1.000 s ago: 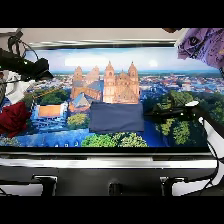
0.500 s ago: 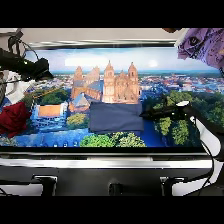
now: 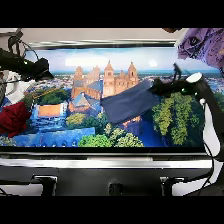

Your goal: Fold the clothes and pants, and hang the long-sleeved shirts on hangers.

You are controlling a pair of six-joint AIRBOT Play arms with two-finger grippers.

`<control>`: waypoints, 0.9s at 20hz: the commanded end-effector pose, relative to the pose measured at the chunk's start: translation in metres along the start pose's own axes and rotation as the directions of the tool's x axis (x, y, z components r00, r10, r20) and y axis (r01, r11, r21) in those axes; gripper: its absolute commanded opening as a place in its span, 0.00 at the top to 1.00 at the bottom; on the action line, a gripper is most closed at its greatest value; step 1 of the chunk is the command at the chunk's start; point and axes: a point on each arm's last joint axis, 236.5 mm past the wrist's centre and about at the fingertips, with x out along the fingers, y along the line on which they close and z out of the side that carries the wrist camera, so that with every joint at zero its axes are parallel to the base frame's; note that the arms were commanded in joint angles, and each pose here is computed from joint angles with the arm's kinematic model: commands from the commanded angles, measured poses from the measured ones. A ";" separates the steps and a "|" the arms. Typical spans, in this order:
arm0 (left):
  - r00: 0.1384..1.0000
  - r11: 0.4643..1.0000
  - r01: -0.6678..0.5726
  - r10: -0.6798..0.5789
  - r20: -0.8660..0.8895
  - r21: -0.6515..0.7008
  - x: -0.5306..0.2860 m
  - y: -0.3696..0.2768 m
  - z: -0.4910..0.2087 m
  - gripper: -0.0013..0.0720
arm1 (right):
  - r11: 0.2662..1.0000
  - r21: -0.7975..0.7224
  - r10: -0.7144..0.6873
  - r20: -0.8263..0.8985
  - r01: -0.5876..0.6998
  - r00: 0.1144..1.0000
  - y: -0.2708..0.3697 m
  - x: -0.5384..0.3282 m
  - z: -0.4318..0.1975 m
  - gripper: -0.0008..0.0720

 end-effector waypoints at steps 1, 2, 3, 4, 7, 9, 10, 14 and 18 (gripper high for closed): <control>1.000 1.000 -0.001 0.001 0.000 0.001 0.000 0.000 0.000 0.95 | 0.997 0.057 -0.062 0.158 0.054 0.986 -0.004 -0.045 0.058 0.95; 1.000 1.000 -0.001 0.001 0.000 0.003 0.000 0.000 0.000 0.95 | 0.995 0.082 -0.065 0.194 0.050 0.979 -0.008 -0.058 0.070 0.95; 1.000 1.000 -0.001 0.001 0.000 0.003 0.000 0.000 0.000 0.95 | 0.993 0.109 -0.072 0.232 0.047 0.970 -0.015 -0.074 0.084 0.95; 1.000 1.000 -0.001 0.001 0.000 0.003 0.000 0.000 0.000 0.95 | 0.991 0.126 -0.078 0.272 0.045 0.959 -0.022 -0.091 0.097 0.95; 1.000 1.000 -0.001 0.001 0.000 0.003 0.000 0.000 0.000 0.95 | 0.982 0.178 -0.132 0.394 0.065 0.910 -0.050 -0.141 0.132 0.95; 1.000 1.000 -0.001 0.001 0.000 0.003 0.000 0.000 0.000 0.95 | 0.971 0.217 -0.194 0.462 0.102 0.865 -0.074 -0.173 0.149 0.95; 1.000 1.000 -0.001 0.001 0.000 0.003 0.000 0.000 0.000 0.95 | 0.962 0.245 -0.233 0.489 0.124 0.841 -0.088 -0.190 0.156 0.95; 1.000 1.000 0.000 0.000 -0.002 0.005 0.001 -0.001 0.000 0.95 | 0.895 0.406 -0.395 0.528 0.185 0.752 -0.146 -0.251 0.158 0.95; 1.000 1.000 0.005 -0.005 -0.008 0.017 0.003 -0.007 -0.003 0.95 | 0.785 0.522 -0.574 0.414 0.333 0.706 -0.205 -0.295 0.120 0.95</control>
